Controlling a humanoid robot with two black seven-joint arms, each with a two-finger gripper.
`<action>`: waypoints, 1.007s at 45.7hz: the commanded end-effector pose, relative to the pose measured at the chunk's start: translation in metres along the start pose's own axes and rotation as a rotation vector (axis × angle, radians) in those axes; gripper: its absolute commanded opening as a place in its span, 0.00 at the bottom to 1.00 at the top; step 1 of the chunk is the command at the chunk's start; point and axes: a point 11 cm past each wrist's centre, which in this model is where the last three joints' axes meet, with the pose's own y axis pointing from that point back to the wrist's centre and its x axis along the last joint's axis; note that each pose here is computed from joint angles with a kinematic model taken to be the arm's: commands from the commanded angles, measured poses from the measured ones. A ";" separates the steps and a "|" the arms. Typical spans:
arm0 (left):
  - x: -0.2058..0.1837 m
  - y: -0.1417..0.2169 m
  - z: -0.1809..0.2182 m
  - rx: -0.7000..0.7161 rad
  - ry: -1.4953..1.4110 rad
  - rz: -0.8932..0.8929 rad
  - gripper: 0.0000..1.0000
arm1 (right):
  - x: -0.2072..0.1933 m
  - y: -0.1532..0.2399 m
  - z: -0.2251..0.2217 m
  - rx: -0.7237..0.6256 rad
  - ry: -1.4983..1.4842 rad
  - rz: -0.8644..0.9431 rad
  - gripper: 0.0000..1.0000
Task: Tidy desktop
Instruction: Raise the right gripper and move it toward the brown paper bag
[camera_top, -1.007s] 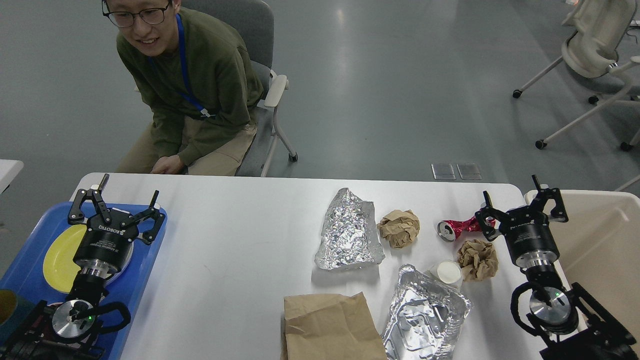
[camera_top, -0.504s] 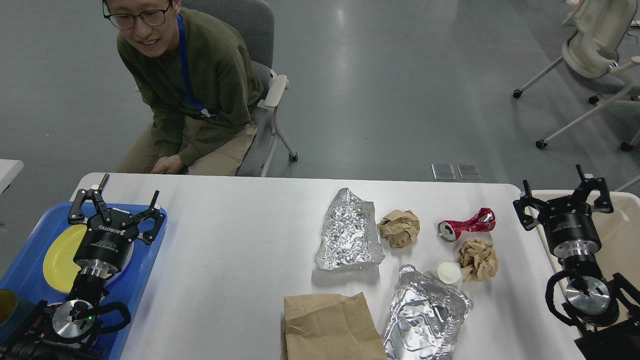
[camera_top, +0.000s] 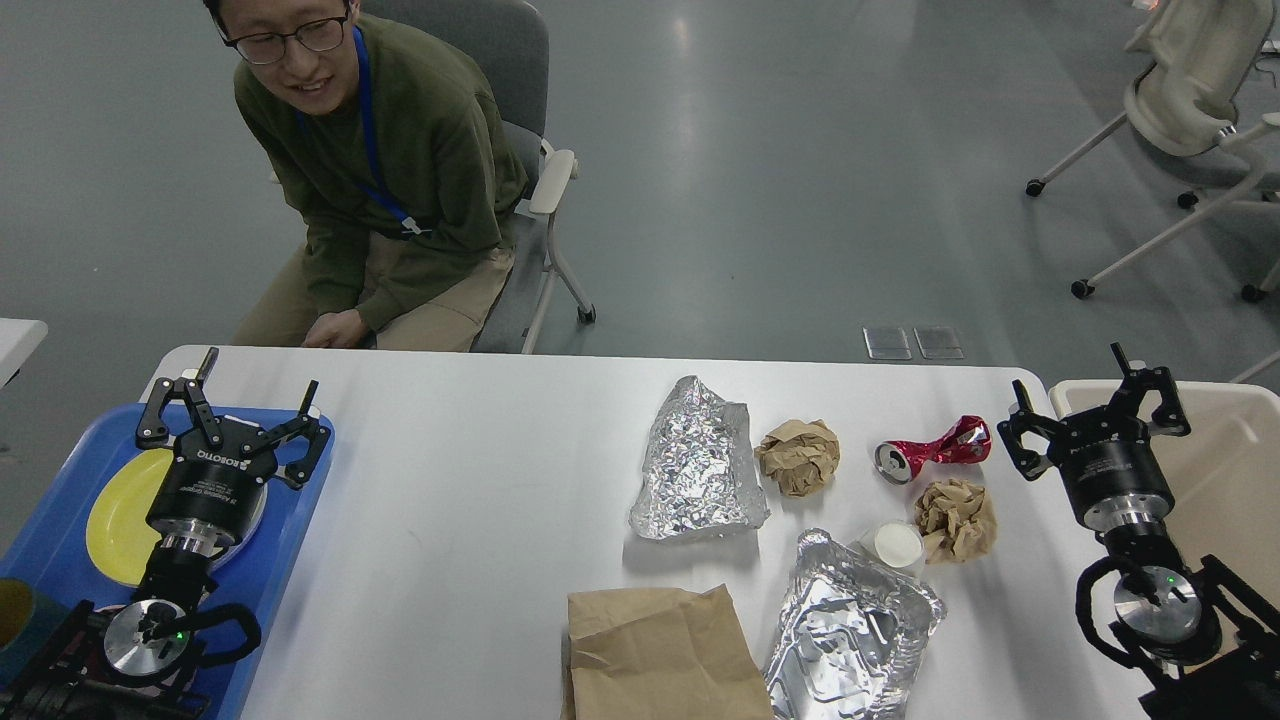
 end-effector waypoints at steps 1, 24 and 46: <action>0.000 0.001 0.000 0.001 0.000 0.001 0.96 | -0.001 0.000 0.002 -0.004 -0.002 -0.003 1.00; 0.000 0.000 0.000 -0.001 0.000 0.000 0.96 | -0.011 -0.011 -0.012 0.010 0.012 -0.036 1.00; 0.000 0.000 0.000 -0.001 0.000 0.000 0.96 | -0.023 -0.022 -0.078 -0.195 0.456 -0.190 1.00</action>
